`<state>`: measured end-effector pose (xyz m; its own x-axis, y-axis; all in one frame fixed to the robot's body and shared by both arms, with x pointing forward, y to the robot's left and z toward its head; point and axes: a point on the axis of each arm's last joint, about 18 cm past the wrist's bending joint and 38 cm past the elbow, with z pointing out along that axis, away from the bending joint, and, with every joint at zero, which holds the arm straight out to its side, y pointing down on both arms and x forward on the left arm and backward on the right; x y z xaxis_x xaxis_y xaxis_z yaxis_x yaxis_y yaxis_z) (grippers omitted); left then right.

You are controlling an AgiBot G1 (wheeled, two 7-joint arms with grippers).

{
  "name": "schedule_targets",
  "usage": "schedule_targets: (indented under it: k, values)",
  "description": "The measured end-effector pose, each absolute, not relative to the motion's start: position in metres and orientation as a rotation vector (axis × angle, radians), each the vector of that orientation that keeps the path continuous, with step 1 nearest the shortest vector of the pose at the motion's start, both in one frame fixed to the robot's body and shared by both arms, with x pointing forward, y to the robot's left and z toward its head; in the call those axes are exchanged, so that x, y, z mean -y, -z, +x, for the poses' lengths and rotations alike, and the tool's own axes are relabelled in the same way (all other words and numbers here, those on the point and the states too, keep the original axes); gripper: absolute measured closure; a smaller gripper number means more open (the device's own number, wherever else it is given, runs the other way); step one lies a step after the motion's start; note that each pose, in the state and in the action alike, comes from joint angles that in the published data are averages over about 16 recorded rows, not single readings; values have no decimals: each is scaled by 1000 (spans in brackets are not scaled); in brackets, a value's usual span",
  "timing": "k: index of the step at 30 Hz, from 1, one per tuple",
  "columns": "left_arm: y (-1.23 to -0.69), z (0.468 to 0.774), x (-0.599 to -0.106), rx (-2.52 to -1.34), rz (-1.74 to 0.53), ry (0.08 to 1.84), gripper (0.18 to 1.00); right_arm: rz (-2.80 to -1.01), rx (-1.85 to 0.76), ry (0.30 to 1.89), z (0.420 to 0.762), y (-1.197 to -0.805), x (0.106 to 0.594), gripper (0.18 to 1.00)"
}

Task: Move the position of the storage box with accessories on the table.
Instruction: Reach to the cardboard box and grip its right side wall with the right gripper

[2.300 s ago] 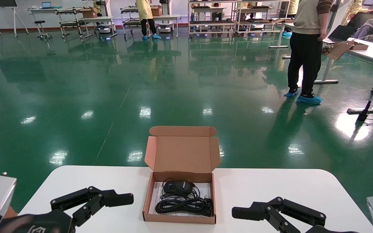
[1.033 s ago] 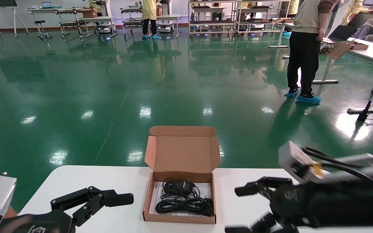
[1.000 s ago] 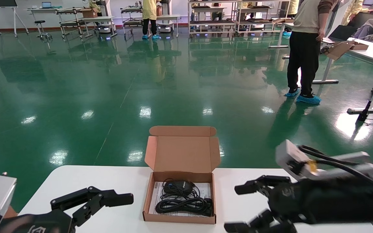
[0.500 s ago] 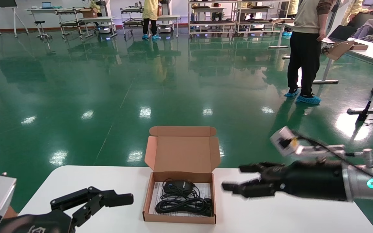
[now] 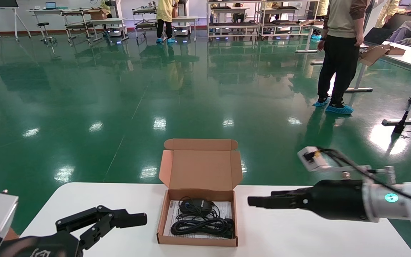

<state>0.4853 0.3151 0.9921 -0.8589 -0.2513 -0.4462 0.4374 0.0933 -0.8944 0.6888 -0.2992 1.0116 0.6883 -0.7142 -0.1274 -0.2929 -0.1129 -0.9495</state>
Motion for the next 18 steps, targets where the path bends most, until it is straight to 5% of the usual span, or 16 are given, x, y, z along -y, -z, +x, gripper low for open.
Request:
schedule_targets:
  k: [18]
  values:
    - [-992, 485, -315, -1881, 182, 1818, 184, -1741, -1041, 517, 743, -981, 226, 179]
